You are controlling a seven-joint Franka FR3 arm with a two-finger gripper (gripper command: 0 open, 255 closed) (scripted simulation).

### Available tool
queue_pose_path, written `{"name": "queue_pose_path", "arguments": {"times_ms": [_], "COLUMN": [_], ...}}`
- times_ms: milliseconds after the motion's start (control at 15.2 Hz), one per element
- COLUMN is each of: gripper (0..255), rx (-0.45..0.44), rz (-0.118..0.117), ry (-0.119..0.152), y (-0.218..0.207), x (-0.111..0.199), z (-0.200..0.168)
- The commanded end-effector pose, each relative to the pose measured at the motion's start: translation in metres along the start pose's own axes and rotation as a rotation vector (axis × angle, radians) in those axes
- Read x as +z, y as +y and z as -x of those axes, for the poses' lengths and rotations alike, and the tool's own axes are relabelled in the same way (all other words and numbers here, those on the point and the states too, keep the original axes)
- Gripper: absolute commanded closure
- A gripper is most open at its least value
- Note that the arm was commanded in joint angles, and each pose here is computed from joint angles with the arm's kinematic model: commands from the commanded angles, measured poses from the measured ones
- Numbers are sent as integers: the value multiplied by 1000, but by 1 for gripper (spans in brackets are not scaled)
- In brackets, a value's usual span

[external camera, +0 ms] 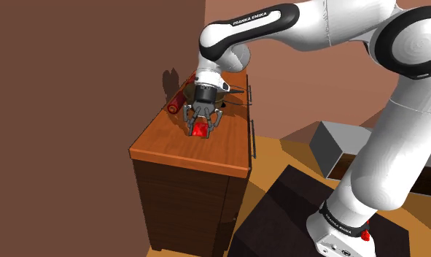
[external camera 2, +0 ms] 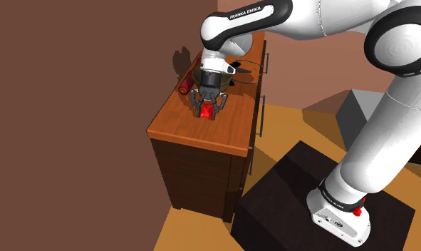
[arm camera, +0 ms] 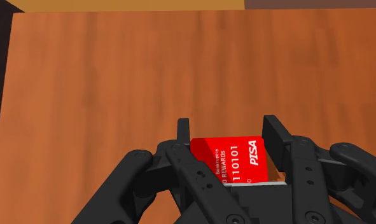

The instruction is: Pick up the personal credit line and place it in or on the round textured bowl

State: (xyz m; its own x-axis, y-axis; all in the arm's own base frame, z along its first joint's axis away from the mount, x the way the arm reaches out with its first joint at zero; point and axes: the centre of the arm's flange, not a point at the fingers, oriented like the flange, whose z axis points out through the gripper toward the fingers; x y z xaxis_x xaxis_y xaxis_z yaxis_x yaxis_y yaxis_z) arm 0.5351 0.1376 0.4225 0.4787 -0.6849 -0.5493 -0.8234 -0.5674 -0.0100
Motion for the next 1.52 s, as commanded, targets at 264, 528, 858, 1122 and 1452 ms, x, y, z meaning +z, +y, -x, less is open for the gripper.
{"name": "queue_pose_path", "arguments": {"times_ms": [264, 528, 858, 1122, 1452], "gripper": [255, 255, 255, 255, 255], "rx": [5, 5, 5, 5, 5], "rz": [2, 2, 2, 2, 2], "ry": [-1, -1, -1, -1, -1], "y": [1, 1, 0, 0, 0], "x": [-24, -41, -63, -81, -103], "z": [14, 25, 40, 52, 66]}}
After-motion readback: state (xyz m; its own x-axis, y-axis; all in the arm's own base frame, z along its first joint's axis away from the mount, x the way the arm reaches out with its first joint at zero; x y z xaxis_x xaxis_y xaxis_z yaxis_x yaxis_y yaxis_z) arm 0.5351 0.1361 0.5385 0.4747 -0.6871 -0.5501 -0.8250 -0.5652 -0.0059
